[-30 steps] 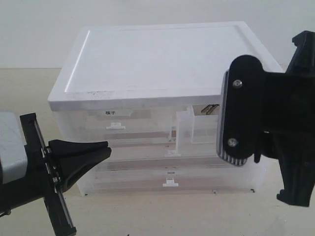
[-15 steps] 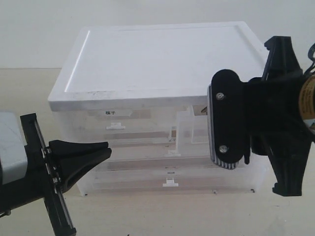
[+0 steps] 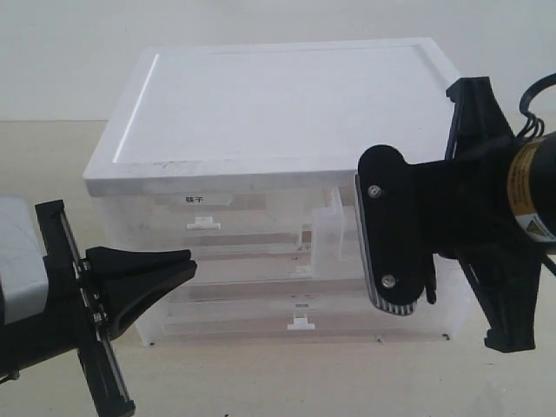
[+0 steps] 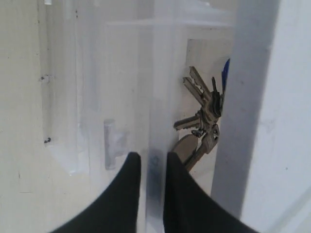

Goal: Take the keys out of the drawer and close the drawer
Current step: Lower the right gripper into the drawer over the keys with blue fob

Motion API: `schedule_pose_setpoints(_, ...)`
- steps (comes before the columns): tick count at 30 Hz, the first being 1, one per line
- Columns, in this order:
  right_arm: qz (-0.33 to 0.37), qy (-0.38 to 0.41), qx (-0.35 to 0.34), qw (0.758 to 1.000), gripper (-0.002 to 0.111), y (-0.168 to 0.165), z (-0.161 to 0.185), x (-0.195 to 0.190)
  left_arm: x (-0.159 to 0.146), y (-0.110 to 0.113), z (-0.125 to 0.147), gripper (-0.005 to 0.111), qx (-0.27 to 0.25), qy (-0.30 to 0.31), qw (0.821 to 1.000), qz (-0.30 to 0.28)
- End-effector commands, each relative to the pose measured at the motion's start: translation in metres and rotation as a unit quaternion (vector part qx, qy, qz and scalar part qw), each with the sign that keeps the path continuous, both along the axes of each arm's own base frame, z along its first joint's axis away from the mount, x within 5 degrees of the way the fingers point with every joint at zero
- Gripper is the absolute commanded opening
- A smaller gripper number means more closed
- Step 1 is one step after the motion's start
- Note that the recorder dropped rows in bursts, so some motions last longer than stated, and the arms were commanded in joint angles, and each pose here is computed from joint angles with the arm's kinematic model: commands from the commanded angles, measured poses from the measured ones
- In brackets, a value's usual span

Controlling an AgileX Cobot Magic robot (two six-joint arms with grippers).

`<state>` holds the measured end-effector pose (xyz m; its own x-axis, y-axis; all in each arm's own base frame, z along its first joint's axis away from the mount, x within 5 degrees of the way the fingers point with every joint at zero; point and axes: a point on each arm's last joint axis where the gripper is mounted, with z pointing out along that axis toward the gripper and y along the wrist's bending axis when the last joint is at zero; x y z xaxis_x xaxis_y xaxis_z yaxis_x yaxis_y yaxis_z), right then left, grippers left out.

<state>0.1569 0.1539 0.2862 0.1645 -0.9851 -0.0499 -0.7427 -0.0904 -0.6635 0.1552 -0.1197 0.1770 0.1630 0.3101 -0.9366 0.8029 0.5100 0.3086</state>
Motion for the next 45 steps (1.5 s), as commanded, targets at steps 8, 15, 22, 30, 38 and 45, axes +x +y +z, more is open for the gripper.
schedule_pose_setpoints(8,0.008,0.023,0.033,0.999,0.0,-0.014,0.016,-0.021,0.004,0.002,-0.001,0.004,-0.005,0.012,0.999,0.03)
schedule_pose_setpoints(15,0.049,0.119,0.034,0.991,0.0,-0.023,0.015,-0.046,0.011,0.001,-0.004,0.004,-0.003,0.022,0.999,0.041)
schedule_pose_setpoints(22,0.043,0.146,0.007,0.988,0.0,-0.028,0.012,-0.05,0.013,0.0,-0.008,0.004,0.001,0.029,0.999,0.04)
schedule_pose_setpoints(30,0.031,0.138,0.053,0.989,0.026,-0.023,0.014,-0.049,0.013,0.0,-0.008,0.004,0.001,0.029,0.999,0.04)
schedule_pose_setpoints(38,0.045,0.131,0.105,0.985,0.05,-0.031,0.027,-0.059,0.013,0.0,-0.008,0.004,0.001,0.029,0.999,0.039)
schedule_pose_setpoints(45,0.003,0.088,0.255,0.963,0.05,-0.036,0.052,-0.064,0.013,0.0,-0.008,0.004,0.002,0.029,0.999,0.038)
